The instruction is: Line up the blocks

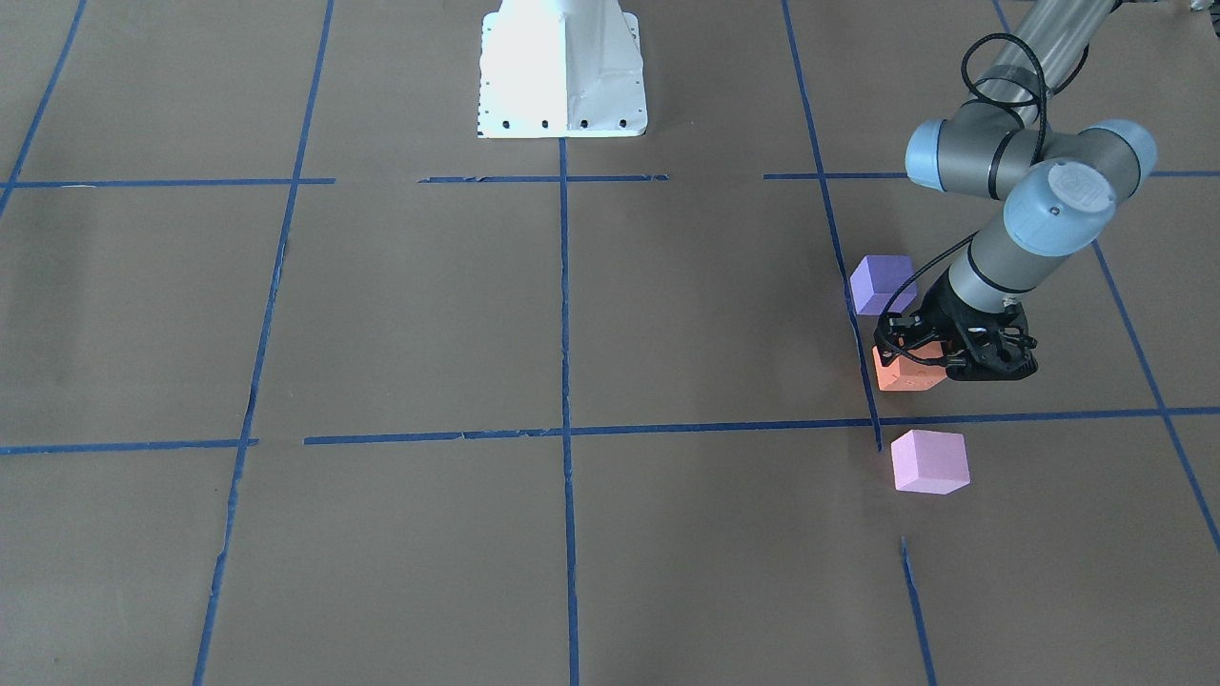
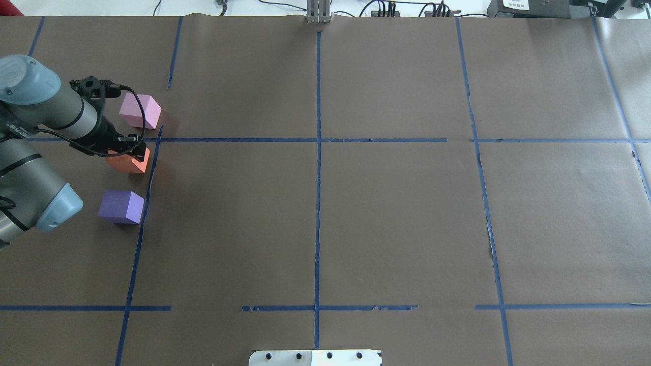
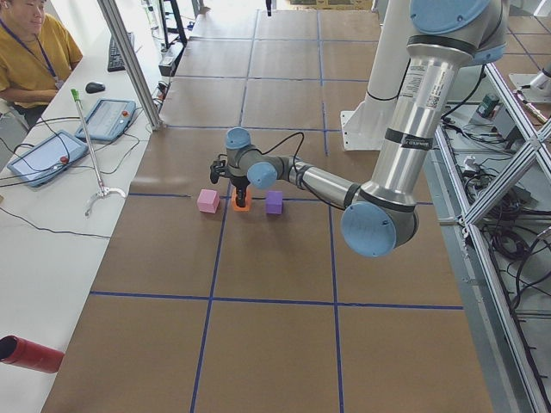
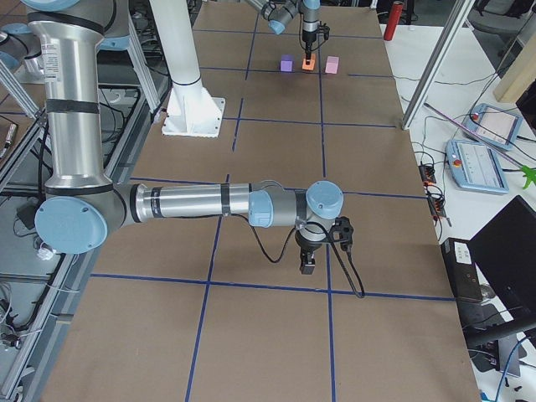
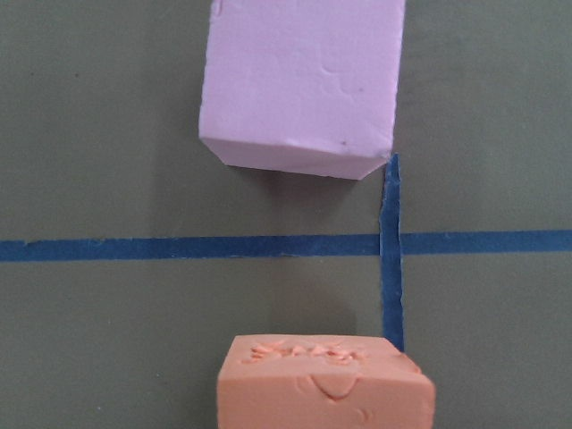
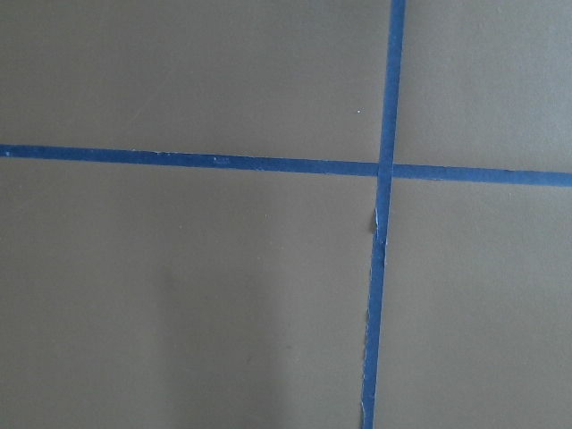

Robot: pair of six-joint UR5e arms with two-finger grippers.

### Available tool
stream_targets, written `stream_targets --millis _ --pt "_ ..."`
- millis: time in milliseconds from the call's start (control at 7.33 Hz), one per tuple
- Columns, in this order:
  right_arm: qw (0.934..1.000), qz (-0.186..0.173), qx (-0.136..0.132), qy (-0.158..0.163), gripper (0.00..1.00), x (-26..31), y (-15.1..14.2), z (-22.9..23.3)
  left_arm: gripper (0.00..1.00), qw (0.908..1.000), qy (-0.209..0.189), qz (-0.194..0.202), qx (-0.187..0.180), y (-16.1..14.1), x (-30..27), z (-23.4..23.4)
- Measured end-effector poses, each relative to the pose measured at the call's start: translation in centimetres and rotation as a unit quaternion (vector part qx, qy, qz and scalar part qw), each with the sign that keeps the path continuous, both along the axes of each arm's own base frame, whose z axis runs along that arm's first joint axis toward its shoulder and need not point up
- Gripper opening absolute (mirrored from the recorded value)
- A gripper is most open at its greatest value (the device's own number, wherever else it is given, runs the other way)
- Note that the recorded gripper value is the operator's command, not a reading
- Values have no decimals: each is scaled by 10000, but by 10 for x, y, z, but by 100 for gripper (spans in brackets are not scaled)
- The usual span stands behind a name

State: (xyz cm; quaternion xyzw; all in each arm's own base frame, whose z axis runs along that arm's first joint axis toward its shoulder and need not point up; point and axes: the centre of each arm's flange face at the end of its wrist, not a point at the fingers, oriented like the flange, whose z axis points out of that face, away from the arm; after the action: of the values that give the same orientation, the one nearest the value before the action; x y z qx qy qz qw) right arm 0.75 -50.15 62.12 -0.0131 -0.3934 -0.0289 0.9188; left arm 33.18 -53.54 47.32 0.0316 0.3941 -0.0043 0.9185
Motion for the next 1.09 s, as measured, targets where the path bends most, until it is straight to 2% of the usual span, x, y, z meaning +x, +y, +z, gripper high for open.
stream_targets --millis 409,682,818,1091 --pt "10000 0 -2 0 100 0 0 0 99 9997 72 -154 146 -8 -25 -16" --pt "10000 0 -3 0 100 0 0 0 99 9985 -30 -413 371 -29 -92 -26" --pt "10000 0 -2 0 100 0 0 0 99 9974 -280 -296 589 -39 -139 -18" --pt "10000 0 -2 0 100 0 0 0 100 9900 -872 181 1094 -42 -258 36"
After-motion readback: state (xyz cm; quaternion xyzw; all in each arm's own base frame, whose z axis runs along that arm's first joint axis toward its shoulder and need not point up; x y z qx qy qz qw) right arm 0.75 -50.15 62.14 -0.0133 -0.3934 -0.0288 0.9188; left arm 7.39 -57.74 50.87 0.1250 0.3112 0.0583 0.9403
